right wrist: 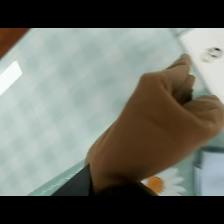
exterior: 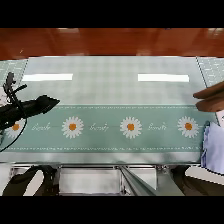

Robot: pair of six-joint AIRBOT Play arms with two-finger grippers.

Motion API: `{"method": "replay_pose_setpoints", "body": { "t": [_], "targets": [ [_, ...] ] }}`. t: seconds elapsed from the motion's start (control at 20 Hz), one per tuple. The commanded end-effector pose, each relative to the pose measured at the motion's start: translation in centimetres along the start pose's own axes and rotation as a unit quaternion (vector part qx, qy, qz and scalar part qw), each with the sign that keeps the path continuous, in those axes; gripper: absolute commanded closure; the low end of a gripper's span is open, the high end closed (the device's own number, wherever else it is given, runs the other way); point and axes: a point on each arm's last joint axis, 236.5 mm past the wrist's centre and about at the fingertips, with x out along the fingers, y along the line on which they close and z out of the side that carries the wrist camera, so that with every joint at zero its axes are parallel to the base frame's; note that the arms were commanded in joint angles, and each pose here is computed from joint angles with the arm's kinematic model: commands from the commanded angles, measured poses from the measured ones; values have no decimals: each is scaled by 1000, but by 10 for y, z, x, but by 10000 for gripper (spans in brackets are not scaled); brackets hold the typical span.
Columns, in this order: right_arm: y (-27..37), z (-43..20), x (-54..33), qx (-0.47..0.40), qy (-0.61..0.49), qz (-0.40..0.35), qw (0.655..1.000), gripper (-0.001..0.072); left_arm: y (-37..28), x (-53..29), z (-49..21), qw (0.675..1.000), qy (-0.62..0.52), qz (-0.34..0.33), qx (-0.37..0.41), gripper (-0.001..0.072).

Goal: Fold the shirts.

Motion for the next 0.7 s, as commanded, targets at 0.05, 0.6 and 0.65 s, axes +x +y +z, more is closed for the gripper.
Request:
{"method": "replay_pose_setpoints", "body": {
  "t": [0.05, 0.6, 0.65],
  "targets": [
    [-95, -29, -35, 81, 9, -144, 986, 686, -3, -7, 28, 999, -46, 9, 19, 684],
    [-213, -242, -57, 314, 142, -335, 877, 398, 3, -7, 42, 997, -72, 22, 31, 684],
    [-213, -255, -54, 313, 155, -339, 873, 310, 5, -5, 42, 997, -69, 23, 37, 684]
  ]
}}
